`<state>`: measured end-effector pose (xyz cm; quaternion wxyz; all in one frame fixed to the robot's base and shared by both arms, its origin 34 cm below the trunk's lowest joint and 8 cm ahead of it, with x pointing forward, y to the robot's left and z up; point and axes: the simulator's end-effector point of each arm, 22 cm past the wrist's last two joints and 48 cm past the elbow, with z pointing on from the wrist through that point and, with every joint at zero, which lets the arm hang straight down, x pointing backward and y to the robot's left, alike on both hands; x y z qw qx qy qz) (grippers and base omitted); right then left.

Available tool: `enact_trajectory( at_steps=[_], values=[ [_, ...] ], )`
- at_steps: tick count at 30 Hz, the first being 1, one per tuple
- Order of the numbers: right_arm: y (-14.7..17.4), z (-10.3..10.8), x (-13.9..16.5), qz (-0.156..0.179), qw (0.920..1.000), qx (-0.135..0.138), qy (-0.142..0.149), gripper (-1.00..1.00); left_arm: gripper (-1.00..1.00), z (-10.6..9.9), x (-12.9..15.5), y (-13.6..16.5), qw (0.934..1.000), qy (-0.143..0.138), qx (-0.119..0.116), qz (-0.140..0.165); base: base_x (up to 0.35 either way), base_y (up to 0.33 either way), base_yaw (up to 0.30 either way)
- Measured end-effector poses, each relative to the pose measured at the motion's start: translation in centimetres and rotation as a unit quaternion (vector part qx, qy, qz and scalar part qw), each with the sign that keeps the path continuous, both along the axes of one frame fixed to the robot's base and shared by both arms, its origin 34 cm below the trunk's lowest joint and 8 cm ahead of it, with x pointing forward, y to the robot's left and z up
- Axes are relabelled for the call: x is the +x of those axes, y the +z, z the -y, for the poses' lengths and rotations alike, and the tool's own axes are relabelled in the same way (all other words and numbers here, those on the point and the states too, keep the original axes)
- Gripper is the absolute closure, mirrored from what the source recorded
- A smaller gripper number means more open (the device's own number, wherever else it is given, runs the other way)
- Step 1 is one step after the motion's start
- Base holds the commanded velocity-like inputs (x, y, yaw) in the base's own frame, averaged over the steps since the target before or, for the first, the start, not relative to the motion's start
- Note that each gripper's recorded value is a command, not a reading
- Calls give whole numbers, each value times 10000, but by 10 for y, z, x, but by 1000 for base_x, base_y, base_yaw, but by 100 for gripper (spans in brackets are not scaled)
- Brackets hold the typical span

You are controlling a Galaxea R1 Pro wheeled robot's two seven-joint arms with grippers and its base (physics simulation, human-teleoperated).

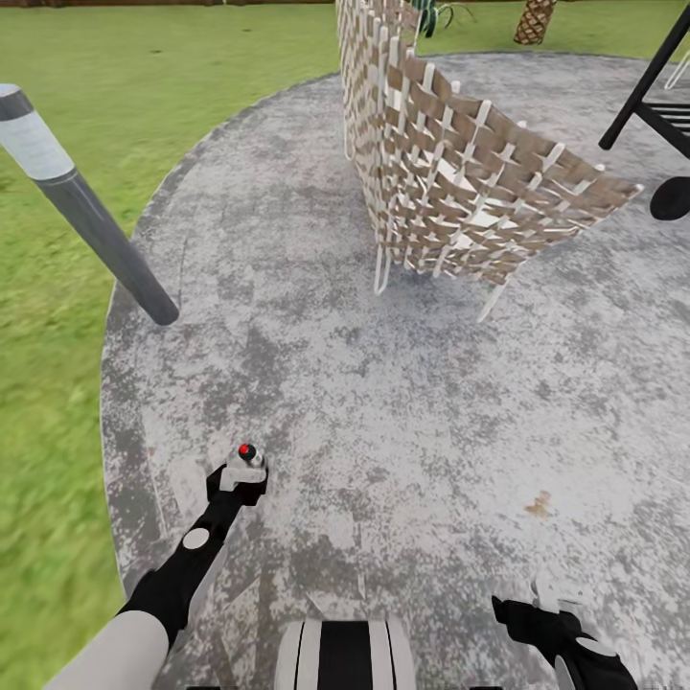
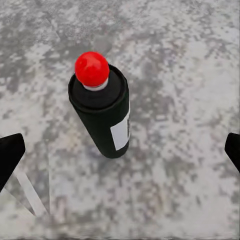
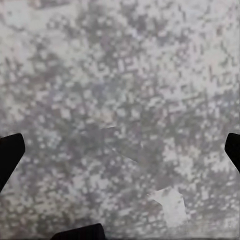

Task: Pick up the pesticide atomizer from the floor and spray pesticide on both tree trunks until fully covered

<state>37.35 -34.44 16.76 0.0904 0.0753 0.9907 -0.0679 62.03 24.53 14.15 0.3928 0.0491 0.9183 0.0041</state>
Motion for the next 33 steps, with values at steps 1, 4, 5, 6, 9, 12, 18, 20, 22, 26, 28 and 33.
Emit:
enact_trajectory(
  at_steps=[1, 4, 5, 6, 9, 12, 18, 20, 22, 26, 28, 33],
  values=[
    [-2, 0, -2, -30, 10000, 0, 0, -100, -100, 0, -2, -3, 10000, 1, 2, -27, 0, 0, 0],
    [-6, 0, -7, -108, 9999, 2, 3, -100, -100, -1, -7, -11, 9999, 1, 4, -103, 0, 0, 0],
    [-8, 0, -9, -131, 9999, 3, 4, -100, -100, -1, -9, -14, 9999, 1, 4, -125, 0, 0, 0],
    [-8, 0, -9, -132, 9999, 3, 5, -100, -100, -1, -9, -14, 9999, 1, 4, -126, 0, 0, 0],
    [-8, -1, -9, -131, 9999, 4, 6, -100, -100, -1, -9, -14, 9999, 1, 5, -129, 8, 2, 0],
    [-8, 0, -9, -131, 9999, 2, 5, -100, -100, -1, -10, -15, 9999, 2, 5, -133, 155, 109, 0],
    [-8, 0, -9, -132, 9999, 3, 5, -100, -100, -1, -9, -14, 9999, 3, 4, -128, 70, 52, 0],
    [-8, 0, -8, -128, 9999, 2, 5, -100, -100, -1, -9, -14, 9999, 4, 3, -128, 7, 5, 0],
    [-8, 0, -9, -128, 9999, -1, 3, -100, -100, -1, -10, -15, 9999, 5, 5, -134, 103, 80, 0],
    [-8, 0, -9, -131, 9999, 1, 3, -100, -100, -1, -10, -14, 9999, 7, 8, -132, 158, 84, 0],
    [-8, 0, -9, -128, 9999, -1, 2, -100, -100, -1, -9, -14, 9999, 7, 8, -130, 44, 20, 0],
    [-8, 0, -9, -131, 9999, -2, 3, -100, -100, 0, -9, -14, 9999, 4, 4, -128, 10, 4, 0]
  ],
)
